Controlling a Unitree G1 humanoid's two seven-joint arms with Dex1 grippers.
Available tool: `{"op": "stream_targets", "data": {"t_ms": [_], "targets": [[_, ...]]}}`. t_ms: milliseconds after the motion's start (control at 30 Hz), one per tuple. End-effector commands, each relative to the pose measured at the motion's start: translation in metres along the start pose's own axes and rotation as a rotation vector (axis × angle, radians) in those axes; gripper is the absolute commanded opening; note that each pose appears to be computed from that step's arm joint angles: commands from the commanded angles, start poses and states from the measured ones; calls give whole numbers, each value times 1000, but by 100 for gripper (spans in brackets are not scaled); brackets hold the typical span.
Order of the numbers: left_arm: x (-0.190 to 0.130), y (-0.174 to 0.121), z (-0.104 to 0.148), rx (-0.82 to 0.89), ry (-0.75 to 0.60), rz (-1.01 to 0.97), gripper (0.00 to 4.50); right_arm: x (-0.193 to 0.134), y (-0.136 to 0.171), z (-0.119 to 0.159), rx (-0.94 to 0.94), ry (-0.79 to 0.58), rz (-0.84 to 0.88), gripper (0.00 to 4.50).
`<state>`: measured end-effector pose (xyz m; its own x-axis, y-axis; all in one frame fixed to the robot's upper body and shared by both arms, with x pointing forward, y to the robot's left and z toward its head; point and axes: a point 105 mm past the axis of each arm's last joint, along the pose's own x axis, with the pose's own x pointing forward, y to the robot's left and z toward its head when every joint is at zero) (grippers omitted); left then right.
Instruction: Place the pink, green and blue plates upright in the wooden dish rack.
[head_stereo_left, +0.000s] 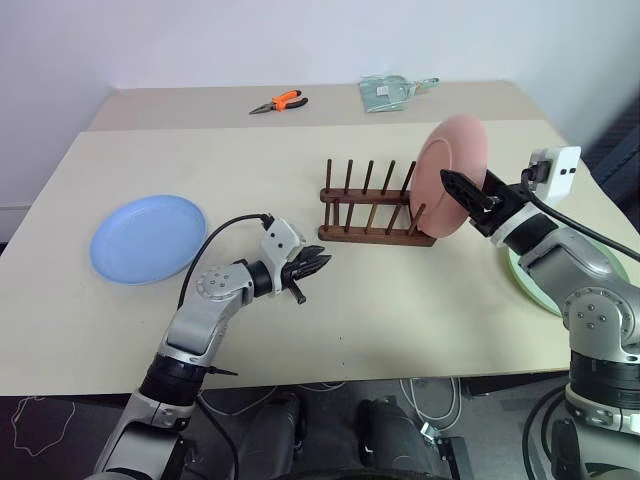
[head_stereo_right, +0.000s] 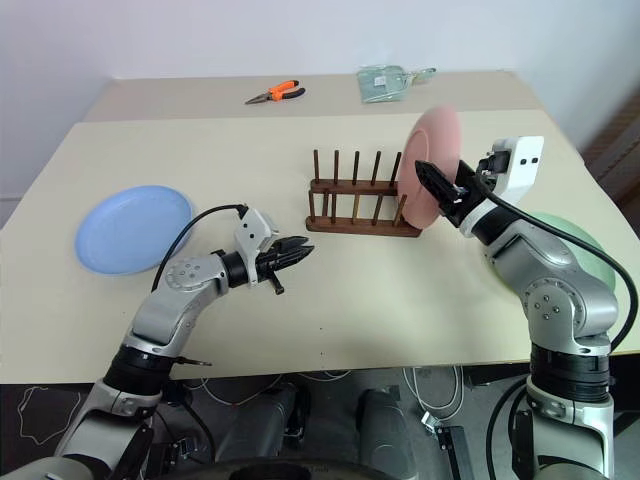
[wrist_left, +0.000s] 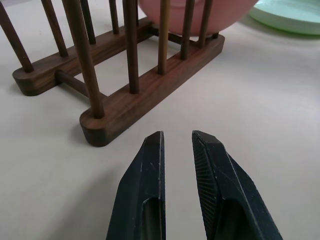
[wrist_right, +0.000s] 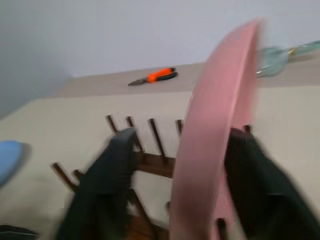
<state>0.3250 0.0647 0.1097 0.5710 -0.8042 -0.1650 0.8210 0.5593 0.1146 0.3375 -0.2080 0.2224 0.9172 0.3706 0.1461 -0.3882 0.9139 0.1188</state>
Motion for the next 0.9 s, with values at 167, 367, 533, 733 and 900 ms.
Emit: {"op": "stream_targets", "data": {"t_ms": [167, 367, 533, 733, 900], "targets": [[-1, -5, 9, 28, -25, -27, 89, -51, -25, 59, -118, -164, -33, 326], [2, -8, 7, 24, -17, -67, 89, -92, -35, -3, -296, 216, -41, 326], [7, -11, 10, 27, -23, -94, 89, -101, -56, -60, -474, 468, -147, 326], [9, -13, 12, 29, -29, -98, 89, -112, -105, -99, -676, 631, -368, 272], [7, -14, 12, 11, -39, -93, 89, -115, -116, -104, -728, 655, -401, 38]]}}
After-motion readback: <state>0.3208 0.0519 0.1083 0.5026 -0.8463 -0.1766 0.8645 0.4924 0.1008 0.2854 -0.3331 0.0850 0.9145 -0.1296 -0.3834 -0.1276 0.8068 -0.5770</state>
